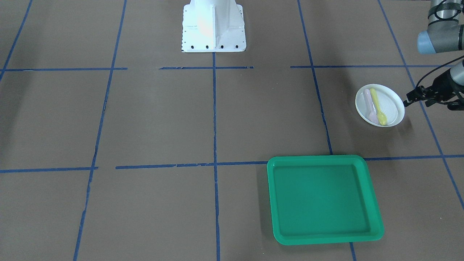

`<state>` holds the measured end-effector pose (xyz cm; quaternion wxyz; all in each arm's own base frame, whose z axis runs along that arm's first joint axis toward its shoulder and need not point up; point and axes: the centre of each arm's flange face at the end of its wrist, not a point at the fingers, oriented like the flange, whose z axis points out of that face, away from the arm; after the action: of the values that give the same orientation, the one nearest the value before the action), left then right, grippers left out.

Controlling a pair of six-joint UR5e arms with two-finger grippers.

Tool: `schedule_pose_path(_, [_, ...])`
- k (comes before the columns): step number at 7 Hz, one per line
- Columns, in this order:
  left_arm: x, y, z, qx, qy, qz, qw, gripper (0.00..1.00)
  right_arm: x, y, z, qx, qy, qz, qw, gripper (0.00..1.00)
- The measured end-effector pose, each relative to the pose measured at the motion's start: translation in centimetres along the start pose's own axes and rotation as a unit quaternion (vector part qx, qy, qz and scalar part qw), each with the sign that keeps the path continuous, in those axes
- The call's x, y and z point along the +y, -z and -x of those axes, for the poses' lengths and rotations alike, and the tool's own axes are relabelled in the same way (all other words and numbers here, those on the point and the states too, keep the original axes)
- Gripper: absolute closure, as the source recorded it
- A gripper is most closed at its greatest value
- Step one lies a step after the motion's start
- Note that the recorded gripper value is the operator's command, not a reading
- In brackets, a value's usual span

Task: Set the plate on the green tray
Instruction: 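Reach the left gripper to the white plate's rim and grasp it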

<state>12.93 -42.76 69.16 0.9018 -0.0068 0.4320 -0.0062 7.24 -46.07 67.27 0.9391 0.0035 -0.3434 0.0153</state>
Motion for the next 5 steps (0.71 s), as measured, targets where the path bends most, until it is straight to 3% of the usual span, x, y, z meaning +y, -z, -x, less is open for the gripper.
schedule_pose_path(2, [1.7, -2.6, -0.1, 0.006, 0.005, 0.005, 1.0000, 0.04, 0.0, 0.0, 0.0, 0.000, 0.000, 0.000, 1.0000, 0.00])
schedule_pose_path(3, [2.1, -3.1, -0.7, 0.011, 0.009, 0.006, 0.9999, 0.28, 0.0, 0.0, 0.0, 0.000, 0.000, 0.000, 1.0000, 0.00])
schedule_pose_path(4, [2.4, -3.7, -1.5, 0.015, 0.014, 0.010, 0.9997, 0.95, 0.0, 0.0, 0.0, 0.000, 0.000, 0.000, 1.0000, 0.00])
schedule_pose_path(5, [2.8, -4.2, -2.1, 0.017, 0.016, 0.014, 0.9996, 1.00, 0.0, 0.0, 0.0, 0.000, 0.000, 0.000, 1.0000, 0.00])
